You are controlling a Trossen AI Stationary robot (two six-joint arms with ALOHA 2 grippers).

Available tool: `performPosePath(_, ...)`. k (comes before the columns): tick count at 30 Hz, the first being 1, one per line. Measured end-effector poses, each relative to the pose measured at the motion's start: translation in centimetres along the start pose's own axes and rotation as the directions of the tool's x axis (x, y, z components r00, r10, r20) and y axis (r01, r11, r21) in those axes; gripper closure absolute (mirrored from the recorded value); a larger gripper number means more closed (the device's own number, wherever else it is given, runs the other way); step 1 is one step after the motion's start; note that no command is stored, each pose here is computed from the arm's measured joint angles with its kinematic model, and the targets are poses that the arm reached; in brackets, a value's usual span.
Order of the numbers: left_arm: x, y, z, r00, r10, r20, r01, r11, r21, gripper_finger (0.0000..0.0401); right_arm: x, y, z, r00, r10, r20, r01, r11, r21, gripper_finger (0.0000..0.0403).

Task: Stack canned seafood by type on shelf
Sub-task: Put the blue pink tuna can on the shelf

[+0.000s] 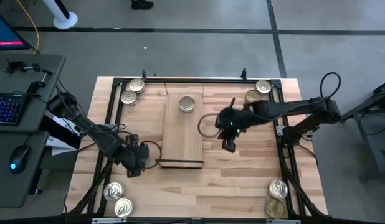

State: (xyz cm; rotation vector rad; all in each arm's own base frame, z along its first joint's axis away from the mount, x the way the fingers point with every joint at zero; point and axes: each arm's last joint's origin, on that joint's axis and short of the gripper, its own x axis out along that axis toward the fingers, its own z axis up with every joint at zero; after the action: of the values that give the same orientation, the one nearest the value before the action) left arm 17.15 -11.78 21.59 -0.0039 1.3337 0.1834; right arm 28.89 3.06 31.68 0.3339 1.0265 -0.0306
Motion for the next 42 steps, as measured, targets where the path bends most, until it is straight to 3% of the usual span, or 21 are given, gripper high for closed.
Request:
performPosePath(4,1.6,0.6,-1.1,0.998,0.063,-0.006,-0.063,0.998,0.028,0.0401,0.1,2.3,-1.0,0.995,-0.091,0.045,0.084,0.987,0.136,0.0403)
performPosePath(9,3.3,0.5,-2.6,0.997,0.081,-0.012,-0.079,0.993,0.09,0.0401,0.1,5.2,-2.6,0.986,-0.138,0.089,0.104,0.945,0.31,0.0403)
performPosePath(16,3.6,0.0,-3.3,0.998,0.062,0.0,-0.062,0.993,0.101,0.0401,-0.3,8.0,-4.7,0.976,-0.176,0.129,0.109,0.904,0.412,0.0403)
performPosePath(22,3.4,-2.2,-2.9,0.99,-0.109,0.091,0.107,0.994,0.025,0.0401,-0.5,8.8,-6.1,0.973,-0.206,0.107,0.144,0.896,0.42,0.0403)
performPosePath(30,4.0,-5.1,-2.5,0.965,-0.21,0.155,0.231,0.965,-0.125,0.0401,-0.8,10.0,-7.6,0.978,-0.192,0.078,0.153,0.922,0.356,0.0403)
performPosePath(42,4.0,-10.0,-0.3,0.95,-0.293,0.109,0.305,0.945,-0.116,0.0401,-1.1,11.2,-9.1,0.983,-0.173,0.062,0.148,0.946,0.29,0.0403)
